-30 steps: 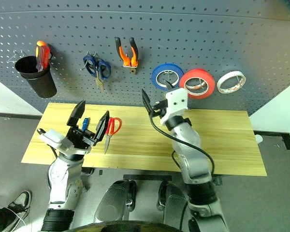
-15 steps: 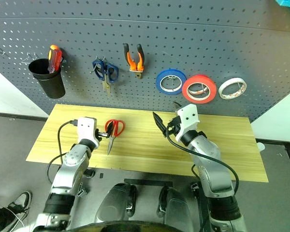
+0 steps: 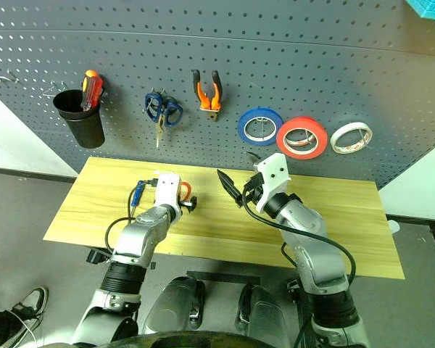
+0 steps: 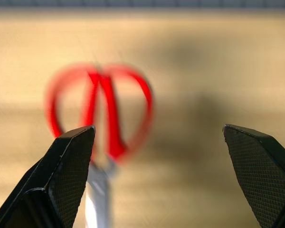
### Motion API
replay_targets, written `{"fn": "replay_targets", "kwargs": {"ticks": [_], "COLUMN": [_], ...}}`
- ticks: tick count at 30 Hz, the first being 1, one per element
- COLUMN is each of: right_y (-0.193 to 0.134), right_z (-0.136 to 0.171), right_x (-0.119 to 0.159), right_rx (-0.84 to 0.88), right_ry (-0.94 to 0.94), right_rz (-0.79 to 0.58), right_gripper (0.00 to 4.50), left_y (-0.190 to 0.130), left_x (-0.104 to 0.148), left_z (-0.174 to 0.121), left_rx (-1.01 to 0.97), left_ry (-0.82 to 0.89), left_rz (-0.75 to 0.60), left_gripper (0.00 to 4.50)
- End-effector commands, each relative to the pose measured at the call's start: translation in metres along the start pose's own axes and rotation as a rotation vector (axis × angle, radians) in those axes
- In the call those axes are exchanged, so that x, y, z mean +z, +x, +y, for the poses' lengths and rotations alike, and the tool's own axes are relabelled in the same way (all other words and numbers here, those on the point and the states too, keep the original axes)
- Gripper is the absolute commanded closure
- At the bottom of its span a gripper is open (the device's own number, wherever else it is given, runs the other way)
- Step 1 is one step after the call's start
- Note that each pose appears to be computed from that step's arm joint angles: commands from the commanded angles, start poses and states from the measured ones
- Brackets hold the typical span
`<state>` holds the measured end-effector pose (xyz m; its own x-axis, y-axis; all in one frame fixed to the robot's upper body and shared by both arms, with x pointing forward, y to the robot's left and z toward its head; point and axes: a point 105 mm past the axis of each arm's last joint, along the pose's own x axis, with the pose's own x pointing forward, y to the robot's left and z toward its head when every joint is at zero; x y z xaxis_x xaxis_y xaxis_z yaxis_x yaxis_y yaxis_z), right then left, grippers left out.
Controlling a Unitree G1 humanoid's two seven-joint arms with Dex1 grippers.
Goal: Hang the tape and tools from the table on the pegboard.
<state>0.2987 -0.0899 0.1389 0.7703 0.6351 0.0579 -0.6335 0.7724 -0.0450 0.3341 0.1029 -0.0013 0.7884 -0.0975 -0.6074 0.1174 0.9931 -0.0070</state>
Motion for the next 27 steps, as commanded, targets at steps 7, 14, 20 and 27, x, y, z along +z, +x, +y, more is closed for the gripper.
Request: {"fn": "replay_targets", "kwargs": {"ticks": [7, 14, 20, 27], "right_y": [-0.005, -0.008, -0.015, -0.029], "right_z": [0.009, 0.01, 0.02, 0.037], "right_x": [0.007, 0.007, 0.009, -0.005], "right_rx": [0.055, 0.049, 0.114, 0.249], "right_ry": [-0.032, -0.033, -0.02, -0.059], "right_rz": [-0.005, 0.003, 0.021, 0.156], "right_gripper": [0.03, 0.03, 0.03, 0.03], "left_y": [-0.002, 0.006, 0.014, 0.021], "left_x": [-0.005, -0.008, -0.015, -0.008], "left_z": [0.022, 0.03, 0.029, 0.03], "left_rx": [0.105, 0.081, 0.06, 0.048], "left_ry": [-0.081, -0.098, -0.109, -0.095], "left_rz": [0.128, 0.18, 0.251, 0.262], "left_gripper": [0.0, 0.0, 0.0, 0.0]}}
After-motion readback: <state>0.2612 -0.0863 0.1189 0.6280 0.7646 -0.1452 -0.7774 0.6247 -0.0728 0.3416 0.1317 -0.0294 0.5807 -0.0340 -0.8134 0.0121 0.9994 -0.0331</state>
